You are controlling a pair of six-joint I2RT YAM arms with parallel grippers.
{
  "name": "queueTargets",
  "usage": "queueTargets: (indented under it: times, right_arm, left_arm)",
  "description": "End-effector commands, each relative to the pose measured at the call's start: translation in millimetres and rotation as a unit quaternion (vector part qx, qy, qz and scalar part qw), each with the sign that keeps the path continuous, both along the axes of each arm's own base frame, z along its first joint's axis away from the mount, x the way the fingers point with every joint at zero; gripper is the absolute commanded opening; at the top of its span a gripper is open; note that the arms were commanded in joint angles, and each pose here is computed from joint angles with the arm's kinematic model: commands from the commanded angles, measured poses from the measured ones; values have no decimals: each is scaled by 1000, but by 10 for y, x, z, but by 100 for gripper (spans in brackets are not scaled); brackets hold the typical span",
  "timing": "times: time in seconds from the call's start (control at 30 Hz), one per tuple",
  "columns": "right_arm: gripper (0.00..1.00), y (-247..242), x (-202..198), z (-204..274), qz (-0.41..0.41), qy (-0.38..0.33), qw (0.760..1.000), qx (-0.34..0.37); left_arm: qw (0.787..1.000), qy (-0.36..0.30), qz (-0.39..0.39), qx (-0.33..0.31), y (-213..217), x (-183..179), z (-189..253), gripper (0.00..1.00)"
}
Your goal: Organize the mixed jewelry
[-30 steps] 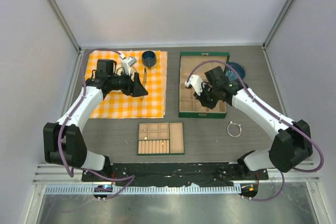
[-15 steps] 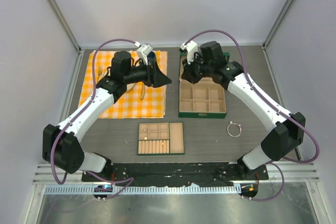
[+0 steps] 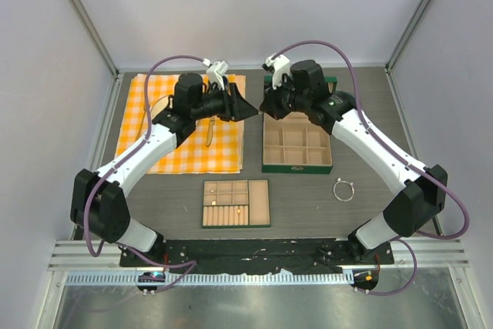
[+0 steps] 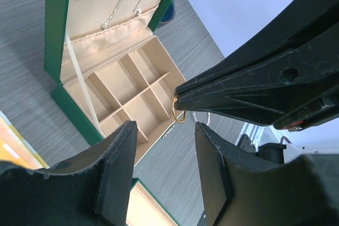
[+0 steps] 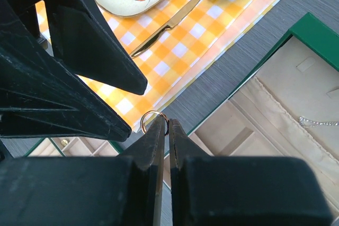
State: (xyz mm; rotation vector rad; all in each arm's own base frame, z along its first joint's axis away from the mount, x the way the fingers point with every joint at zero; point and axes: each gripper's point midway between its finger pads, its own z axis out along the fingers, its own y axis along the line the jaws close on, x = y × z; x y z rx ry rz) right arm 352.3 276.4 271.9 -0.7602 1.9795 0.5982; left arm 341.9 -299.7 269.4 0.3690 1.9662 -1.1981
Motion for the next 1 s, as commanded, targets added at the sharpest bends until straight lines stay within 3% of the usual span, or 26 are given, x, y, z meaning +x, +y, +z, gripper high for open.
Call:
queueTargets:
  times: [0.0,0.33,0.97]
  right_arm:
    - [1,12,29,292,-16,-34,999,36]
    - [1,6,35,230,-27,-22,998,44]
    - [1,38,19,307,-26,-24,997,62]
  left_arm:
    - [999,-42,8,-24,-35,60,250,50]
    - [999,-39,7,-33,-58,71,250,42]
    - [999,-29,5,-33,-98,107,188,41]
